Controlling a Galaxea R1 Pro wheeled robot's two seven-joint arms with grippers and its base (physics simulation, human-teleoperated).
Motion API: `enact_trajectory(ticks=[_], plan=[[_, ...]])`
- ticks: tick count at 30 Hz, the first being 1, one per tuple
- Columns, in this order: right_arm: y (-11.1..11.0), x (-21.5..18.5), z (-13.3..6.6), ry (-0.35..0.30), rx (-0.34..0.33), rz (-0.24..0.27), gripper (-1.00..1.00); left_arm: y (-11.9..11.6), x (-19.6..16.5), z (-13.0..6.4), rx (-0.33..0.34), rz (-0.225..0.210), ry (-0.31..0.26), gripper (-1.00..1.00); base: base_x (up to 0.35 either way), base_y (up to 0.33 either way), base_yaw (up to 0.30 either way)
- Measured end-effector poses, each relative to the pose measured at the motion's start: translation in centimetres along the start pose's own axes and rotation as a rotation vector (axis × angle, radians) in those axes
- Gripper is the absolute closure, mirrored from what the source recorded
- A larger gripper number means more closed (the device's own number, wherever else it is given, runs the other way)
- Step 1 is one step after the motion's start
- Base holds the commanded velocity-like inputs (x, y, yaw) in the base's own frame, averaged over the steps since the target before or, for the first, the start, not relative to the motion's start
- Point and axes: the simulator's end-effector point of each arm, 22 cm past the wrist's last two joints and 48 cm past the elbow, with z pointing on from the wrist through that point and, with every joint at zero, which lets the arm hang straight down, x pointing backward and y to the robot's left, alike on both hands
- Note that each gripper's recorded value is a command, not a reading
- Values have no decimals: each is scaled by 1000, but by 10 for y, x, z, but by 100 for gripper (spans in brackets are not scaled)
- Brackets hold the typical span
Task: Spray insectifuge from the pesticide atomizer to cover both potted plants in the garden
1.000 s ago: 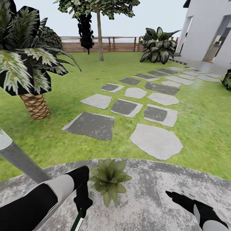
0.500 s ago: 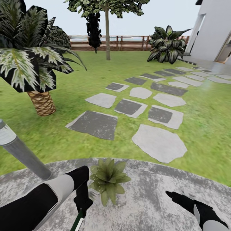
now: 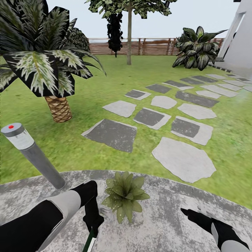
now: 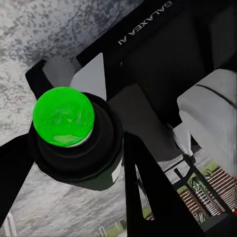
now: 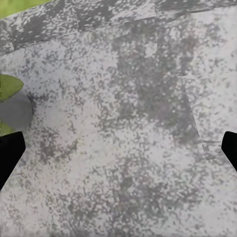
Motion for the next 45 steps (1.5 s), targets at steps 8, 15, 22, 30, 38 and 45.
enact_trajectory(ticks=[8, 15, 22, 30, 38, 45], plan=[[0, 0, 0, 0, 0, 0, -100, -26, -1, -2, 117, 4, -2, 100, 233, -111, 5], [0, 0, 0, 1, 0, 0, -100, -27, -1, -2, 122, 4, -1, 100, 85, -250, 109], [-1, 1, 1, 3, 2, 0, -100, -27, -1, -1, 124, 3, 1, 100, 5, -317, 227], [-1, 3, 1, 5, 2, 1, -100, -26, 0, 0, 126, 1, 2, 100, 49, -144, 158], [-2, 4, 2, 8, 4, 1, -100, -25, -1, -1, 126, -1, 2, 100, 2, -3, 102], [-3, 6, 3, 12, 7, 1, -100, -24, -1, 1, 129, -2, 5, 100, 0, -2, 232]])
